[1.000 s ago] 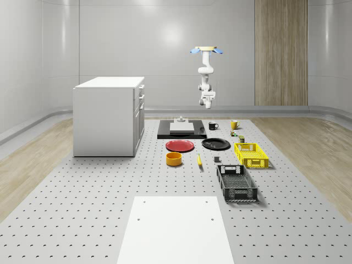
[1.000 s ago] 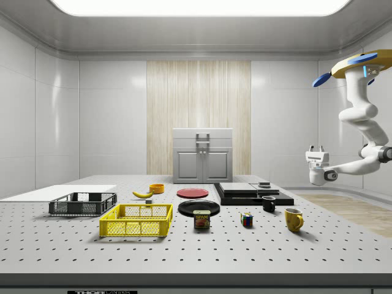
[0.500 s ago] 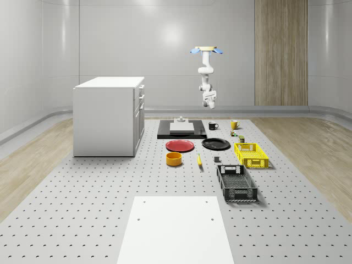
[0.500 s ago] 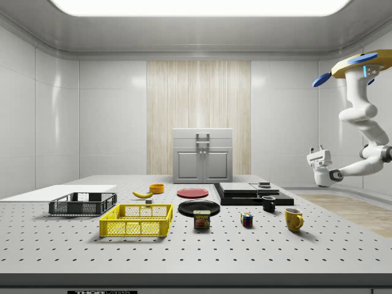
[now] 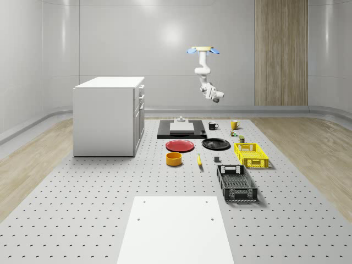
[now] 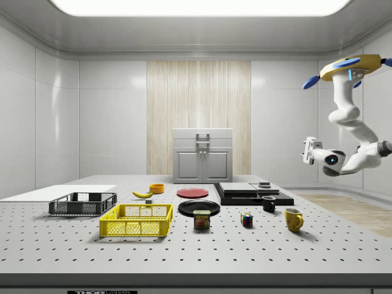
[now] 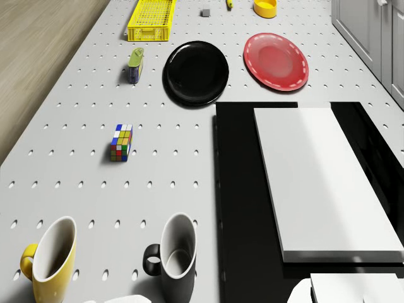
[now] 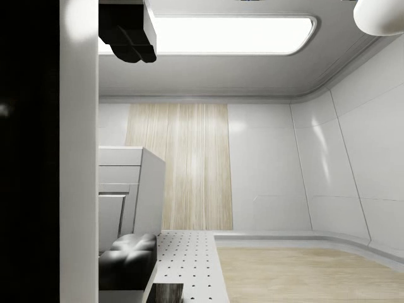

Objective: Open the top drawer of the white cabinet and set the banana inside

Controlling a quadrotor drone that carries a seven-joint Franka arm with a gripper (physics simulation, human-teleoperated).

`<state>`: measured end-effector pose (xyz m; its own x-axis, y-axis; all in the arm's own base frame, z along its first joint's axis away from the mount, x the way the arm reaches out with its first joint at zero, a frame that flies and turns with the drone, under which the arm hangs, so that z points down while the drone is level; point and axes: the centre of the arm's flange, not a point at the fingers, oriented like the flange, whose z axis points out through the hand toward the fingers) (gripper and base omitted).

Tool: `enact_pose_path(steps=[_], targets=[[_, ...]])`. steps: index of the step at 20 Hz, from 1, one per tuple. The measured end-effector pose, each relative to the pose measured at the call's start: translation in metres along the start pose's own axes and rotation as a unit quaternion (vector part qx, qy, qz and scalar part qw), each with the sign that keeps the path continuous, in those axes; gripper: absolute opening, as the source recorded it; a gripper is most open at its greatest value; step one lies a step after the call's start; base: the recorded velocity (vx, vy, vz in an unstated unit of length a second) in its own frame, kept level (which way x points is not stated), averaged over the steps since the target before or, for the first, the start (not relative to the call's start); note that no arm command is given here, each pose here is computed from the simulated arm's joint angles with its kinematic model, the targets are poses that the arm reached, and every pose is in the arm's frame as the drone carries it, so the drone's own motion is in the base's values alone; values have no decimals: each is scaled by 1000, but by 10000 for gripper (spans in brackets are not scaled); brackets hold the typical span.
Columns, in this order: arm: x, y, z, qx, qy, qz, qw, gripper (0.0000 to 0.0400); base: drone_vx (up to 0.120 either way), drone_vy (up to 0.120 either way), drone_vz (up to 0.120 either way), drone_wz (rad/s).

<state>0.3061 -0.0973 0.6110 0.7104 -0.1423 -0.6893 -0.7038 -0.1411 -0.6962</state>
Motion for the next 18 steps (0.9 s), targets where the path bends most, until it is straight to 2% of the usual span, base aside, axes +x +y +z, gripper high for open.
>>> enact_pose_path(steps=[7, 18], targets=[[10, 10, 1, 50, -51, 0, 997, 400, 120, -120, 6, 0], [14, 13, 2, 67, -69, 1, 995, 400, 120, -120, 120, 0]])
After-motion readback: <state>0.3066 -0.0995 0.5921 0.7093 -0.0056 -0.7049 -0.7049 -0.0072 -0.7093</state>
